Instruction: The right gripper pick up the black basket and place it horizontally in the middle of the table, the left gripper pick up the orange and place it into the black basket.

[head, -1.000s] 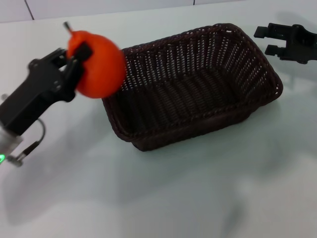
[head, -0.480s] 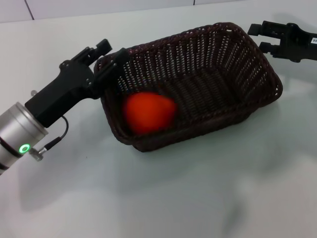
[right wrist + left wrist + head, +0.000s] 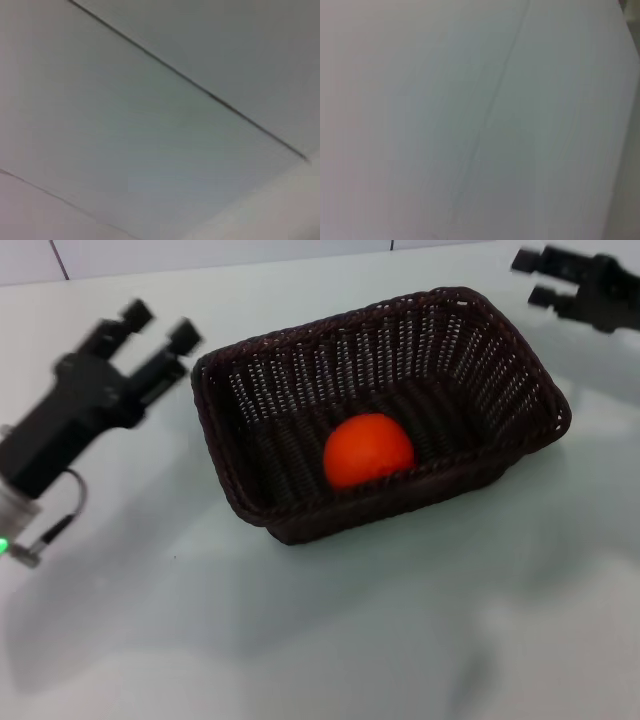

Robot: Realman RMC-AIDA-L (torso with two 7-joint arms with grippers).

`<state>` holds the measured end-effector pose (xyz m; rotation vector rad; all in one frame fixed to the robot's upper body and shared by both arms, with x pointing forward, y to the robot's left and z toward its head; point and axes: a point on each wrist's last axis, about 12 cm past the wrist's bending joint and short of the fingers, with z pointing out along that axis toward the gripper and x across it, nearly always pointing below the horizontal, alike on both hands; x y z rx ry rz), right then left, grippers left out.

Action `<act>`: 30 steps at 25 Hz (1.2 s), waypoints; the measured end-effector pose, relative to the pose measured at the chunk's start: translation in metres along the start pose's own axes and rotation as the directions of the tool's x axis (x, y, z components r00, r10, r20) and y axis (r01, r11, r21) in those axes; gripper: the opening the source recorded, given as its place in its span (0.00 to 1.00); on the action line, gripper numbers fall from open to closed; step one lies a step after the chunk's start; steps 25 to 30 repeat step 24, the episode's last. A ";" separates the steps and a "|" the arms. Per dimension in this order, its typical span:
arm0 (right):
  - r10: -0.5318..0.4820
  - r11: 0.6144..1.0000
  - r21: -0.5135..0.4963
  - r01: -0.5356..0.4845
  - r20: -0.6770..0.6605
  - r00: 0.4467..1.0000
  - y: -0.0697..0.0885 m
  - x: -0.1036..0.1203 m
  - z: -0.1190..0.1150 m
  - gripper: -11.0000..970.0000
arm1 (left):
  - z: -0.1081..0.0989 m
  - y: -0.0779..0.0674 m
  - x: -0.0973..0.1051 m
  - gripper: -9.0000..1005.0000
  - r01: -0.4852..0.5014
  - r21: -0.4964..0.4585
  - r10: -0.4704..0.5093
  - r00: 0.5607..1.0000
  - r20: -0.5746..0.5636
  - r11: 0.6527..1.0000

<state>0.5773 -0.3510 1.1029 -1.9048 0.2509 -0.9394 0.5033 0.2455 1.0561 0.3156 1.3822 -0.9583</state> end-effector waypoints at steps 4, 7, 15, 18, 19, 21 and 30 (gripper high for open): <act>-0.128 0.985 0.087 0.147 -0.197 0.972 -0.004 -0.003 -0.011 0.86 | -0.027 0.008 -0.013 0.81 -0.032 -0.096 0.042 0.994 0.104 0.995; -0.261 0.952 0.047 0.302 -0.390 0.883 -0.002 -0.012 -0.016 0.86 | -0.049 0.012 -0.018 0.80 -0.054 -0.192 0.086 0.983 0.163 0.980; -0.625 0.774 -0.413 0.479 -0.621 0.473 0.015 -0.037 -0.018 0.86 | -0.104 0.013 -0.017 0.79 -0.146 -0.443 0.256 0.946 0.199 0.885; -0.716 0.695 -0.546 0.468 -0.586 0.380 0.019 -0.043 -0.018 0.86 | -0.118 0.012 -0.015 0.79 -0.164 -0.516 0.298 0.936 0.188 0.841; -0.740 0.671 -0.585 0.456 -0.572 0.354 0.020 -0.044 -0.018 0.86 | -0.122 0.012 -0.014 0.79 -0.166 -0.537 0.309 0.933 0.186 0.827; -0.762 0.646 -0.628 0.434 -0.557 0.329 0.021 -0.046 -0.019 0.86 | -0.127 0.010 -0.012 0.79 -0.169 -0.570 0.324 0.929 0.182 0.804; -0.765 0.644 -0.647 0.407 -0.559 0.320 0.023 -0.046 -0.022 0.86 | -0.135 0.009 -0.010 0.79 -0.164 -0.605 0.335 0.925 0.180 0.779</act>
